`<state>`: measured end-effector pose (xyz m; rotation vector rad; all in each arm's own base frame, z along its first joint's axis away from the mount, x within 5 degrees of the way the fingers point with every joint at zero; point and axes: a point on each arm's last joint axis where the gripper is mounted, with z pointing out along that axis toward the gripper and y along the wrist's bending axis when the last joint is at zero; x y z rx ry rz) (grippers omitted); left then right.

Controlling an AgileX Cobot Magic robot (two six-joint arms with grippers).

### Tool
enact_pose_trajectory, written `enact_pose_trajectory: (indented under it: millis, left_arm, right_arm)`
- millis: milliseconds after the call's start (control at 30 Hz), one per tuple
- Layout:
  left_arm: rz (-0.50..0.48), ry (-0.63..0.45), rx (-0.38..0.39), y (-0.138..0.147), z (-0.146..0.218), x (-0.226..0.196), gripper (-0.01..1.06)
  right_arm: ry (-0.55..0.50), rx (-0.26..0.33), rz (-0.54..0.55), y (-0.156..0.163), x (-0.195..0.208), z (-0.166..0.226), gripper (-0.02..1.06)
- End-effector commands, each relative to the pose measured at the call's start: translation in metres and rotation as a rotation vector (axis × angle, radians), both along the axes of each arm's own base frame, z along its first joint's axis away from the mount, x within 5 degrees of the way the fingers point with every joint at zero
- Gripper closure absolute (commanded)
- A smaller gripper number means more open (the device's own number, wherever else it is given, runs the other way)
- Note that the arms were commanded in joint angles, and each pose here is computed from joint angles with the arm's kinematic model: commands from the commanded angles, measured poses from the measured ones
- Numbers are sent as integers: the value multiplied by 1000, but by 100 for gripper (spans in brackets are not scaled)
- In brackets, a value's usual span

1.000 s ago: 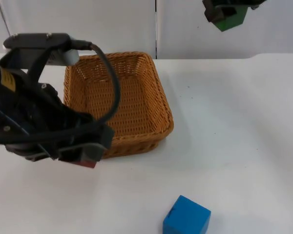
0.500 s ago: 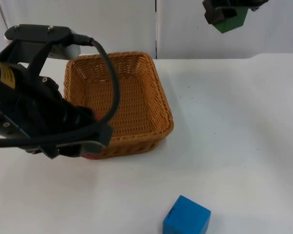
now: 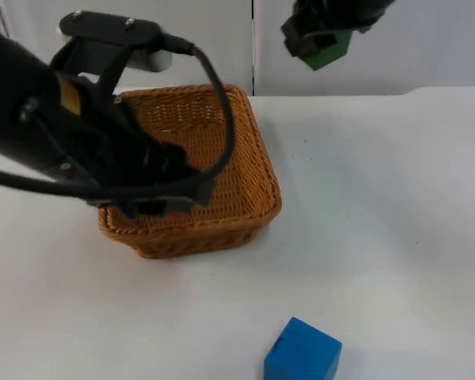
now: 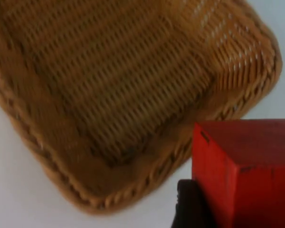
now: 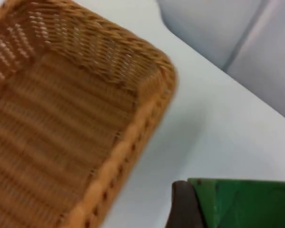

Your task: Pick up one cube with each hand and place exactly two cubes into the same basket, leaving the remaining cube outside.

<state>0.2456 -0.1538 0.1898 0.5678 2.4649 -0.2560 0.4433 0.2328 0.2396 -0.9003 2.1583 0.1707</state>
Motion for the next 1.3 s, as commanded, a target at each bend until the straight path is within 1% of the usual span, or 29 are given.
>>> enact_pose_trajectory:
  millis: [0,100,133,167,200,267,300,333,400,467,500,533,600,767,867,1000,1033,1267]
  left_arm:
    - [-29,-38,7,-8,0,10,104]
    - [-63,-62,34,-17,-5,25,104]
    - [-76,-67,46,-19,-9,30,104]
    - [-76,-67,46,-19,-9,30,104]
    - [-88,-73,59,-22,-11,35,104]
    - [-95,-77,79,-24,-19,47,104]
    - [-88,-78,82,-22,-23,53,104]
    - [-75,-77,85,-20,-26,59,104]
    - [-63,-74,85,-17,-30,65,104]
    - [-31,-76,79,-8,-38,75,104]
    - [-23,-78,76,-7,-41,78,104]
    - [-23,-78,76,-7,-41,78,104]
    - [-19,-89,73,-3,-46,82,104]
    - [-49,-128,65,-6,-50,86,104]
    - [-70,-140,68,-7,-56,87,104]
    - [-85,-129,80,-8,-65,88,104]
    - [-101,-129,88,-9,-70,89,104]
    - [-110,-100,98,-10,-88,89,104]
  right_arm:
    - [-10,13,19,13,3,3,105]
    - [-8,34,29,30,10,1,105]
    - [-3,47,25,34,14,-1,105]
    - [-3,47,25,34,14,-1,105]
    - [10,67,32,42,15,-2,105]
    - [24,100,30,49,22,-7,105]
    - [37,116,30,52,25,-10,105]
    - [51,147,32,57,29,-13,105]
    - [60,156,31,59,30,-16,105]
    - [82,219,27,66,35,-23,105]
    - [90,237,30,68,37,-27,105]
    - [90,237,30,68,37,-27,105]
    - [101,265,43,77,38,-37,105]
    - [96,276,52,87,39,-57,105]
    - [80,263,76,99,35,-71,105]
    - [72,245,93,106,34,-86,105]
    - [68,249,94,110,32,-89,105]
    - [65,245,83,109,34,-101,105]
